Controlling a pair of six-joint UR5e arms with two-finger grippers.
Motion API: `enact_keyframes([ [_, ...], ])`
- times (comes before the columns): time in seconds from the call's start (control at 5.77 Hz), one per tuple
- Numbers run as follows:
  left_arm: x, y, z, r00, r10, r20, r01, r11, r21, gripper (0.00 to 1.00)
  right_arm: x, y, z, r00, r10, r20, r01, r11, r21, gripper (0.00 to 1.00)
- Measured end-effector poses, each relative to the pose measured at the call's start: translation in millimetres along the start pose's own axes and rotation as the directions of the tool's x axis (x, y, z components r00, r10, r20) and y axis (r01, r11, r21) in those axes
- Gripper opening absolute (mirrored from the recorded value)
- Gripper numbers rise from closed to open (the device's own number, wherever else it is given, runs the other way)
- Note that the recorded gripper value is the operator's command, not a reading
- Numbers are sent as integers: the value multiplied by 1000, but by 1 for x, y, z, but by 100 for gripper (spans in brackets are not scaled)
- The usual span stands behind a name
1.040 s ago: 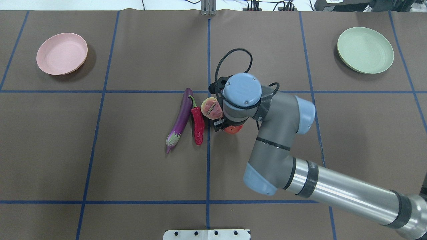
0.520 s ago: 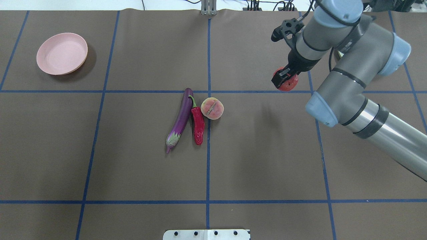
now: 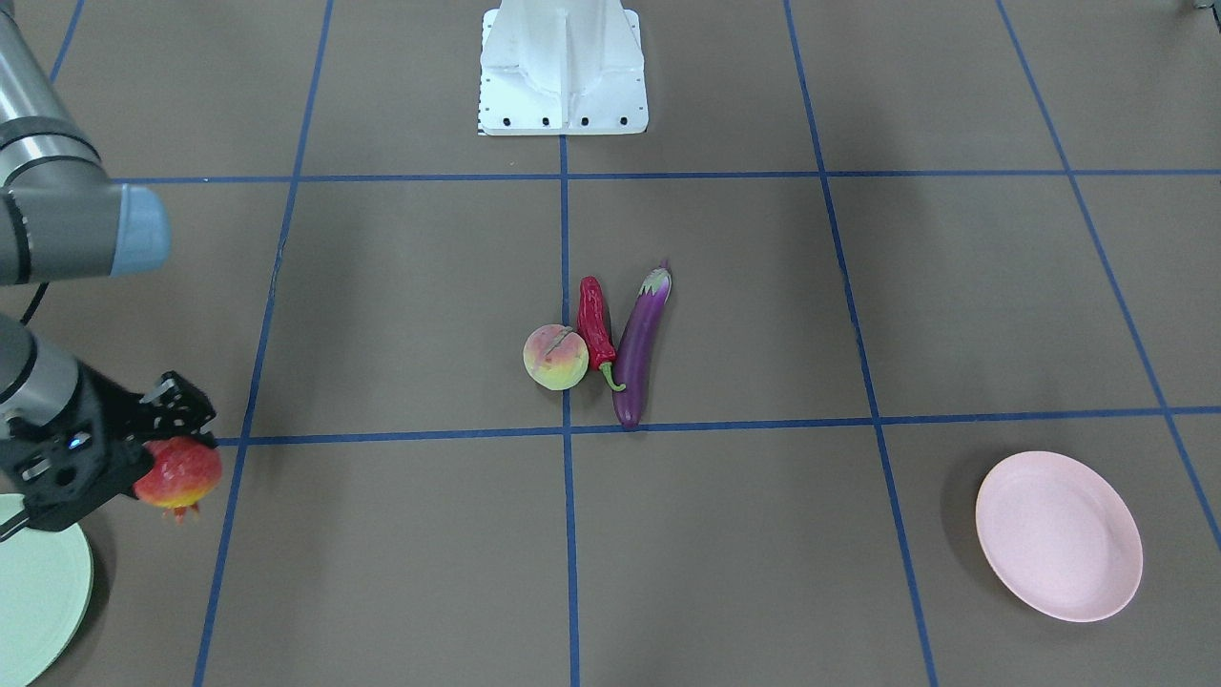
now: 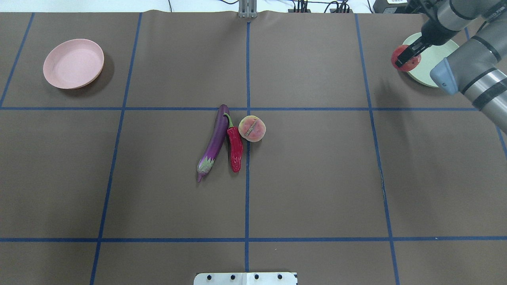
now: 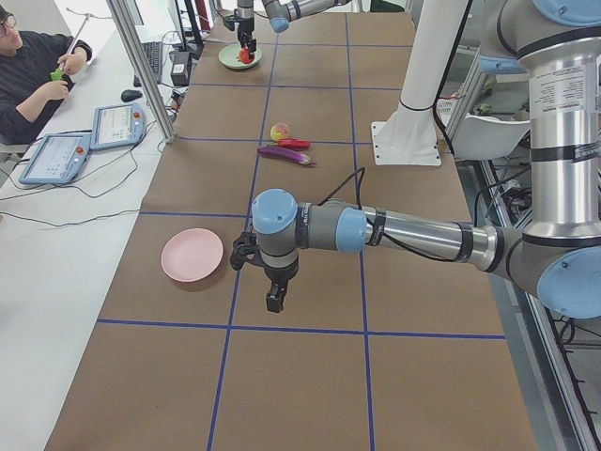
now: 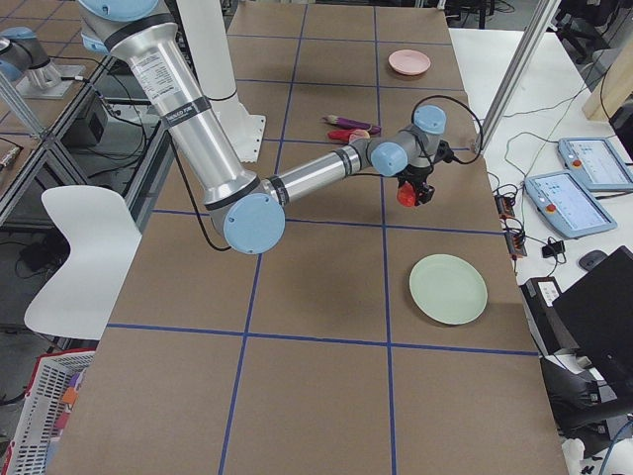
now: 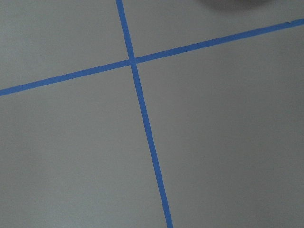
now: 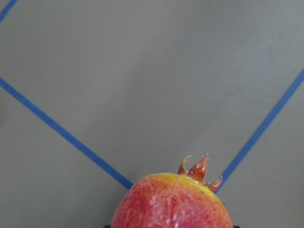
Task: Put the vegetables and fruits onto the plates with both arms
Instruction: 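Carry the pomegranate to the pale green plate and release it, then move the right gripper back to the peach and grasp it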
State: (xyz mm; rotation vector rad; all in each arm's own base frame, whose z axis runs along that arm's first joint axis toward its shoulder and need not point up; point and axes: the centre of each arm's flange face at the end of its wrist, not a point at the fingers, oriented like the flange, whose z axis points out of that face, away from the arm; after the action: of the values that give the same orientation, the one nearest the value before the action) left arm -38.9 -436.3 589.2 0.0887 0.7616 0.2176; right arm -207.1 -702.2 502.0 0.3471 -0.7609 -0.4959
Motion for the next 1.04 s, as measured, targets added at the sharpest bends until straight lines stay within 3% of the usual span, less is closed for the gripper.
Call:
enact_keyframes([
  [0.17, 0, 0, 1, 1000, 0, 0, 0, 1000, -2, 100, 47, 20, 12, 996, 57, -75, -59, 998, -24, 98],
  [0.35, 0, 0, 1, 1000, 1, -1, -1, 1000, -2, 100, 73, 34, 20, 984, 132, -118, -137, 990, -41, 99],
  [0.52, 0, 0, 1, 1000, 2, 0, -2, 1000, -2, 100, 79, 37, 21, 968, 226, -109, -230, 973, -24, 99],
  [0.87, 1, 0, 1, 1000, 3, 0, -3, 1000, 0, 100, 54, 16, -2, 941, 336, -47, -334, 942, 47, 99],
  [1.04, 1, 0, 1, 1000, 4, 0, -4, 1000, 0, 100, 16, -6, -22, 937, 349, -10, -347, 933, 93, 99],
])
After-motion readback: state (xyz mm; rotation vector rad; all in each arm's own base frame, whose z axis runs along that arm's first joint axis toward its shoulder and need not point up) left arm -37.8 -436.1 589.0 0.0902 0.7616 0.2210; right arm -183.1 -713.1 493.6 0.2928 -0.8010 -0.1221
